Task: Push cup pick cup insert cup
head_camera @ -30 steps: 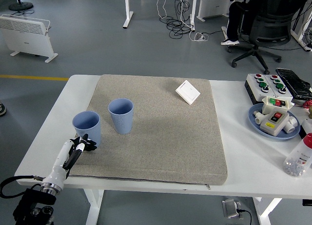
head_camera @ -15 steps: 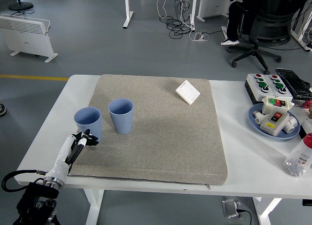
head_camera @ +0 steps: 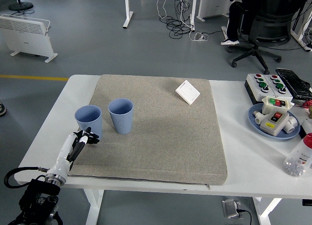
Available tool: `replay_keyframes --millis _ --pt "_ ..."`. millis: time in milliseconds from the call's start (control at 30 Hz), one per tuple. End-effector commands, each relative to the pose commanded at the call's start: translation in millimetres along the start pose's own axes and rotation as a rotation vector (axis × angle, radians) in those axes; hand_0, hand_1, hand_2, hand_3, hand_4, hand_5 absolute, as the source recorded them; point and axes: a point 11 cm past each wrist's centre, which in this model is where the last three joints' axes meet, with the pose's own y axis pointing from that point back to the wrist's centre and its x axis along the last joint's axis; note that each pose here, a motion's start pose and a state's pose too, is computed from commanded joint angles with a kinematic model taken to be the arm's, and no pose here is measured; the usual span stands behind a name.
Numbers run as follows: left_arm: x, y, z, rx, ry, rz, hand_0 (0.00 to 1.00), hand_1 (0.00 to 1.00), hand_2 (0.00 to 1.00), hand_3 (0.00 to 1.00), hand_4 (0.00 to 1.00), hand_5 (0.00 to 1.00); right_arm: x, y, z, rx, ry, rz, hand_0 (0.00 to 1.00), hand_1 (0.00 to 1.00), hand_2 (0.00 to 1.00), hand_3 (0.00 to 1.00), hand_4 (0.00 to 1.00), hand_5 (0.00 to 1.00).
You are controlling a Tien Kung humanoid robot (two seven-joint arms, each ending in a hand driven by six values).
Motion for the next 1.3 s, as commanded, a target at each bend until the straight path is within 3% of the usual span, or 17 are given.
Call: replay_keyframes --millis 767,1300 --pt "10.3 -22.7 7.9 -0.001 -0.032 -0.015 0.661 0.504 0.474 0.47 0.577 0.998 -2.5 0.5 -5.1 0.007 0.012 -0.002 0.764 0.674 0.71 0.57 0.112 0.474" --pt "7.2 -35.1 7.2 0.009 0.003 0.002 0.673 0.504 0.473 0.467 0.572 0.998 -4.5 0.8 -7.3 0.008 0.024 -0.004 0.765 0.673 0.71 0.569 0.111 0.473"
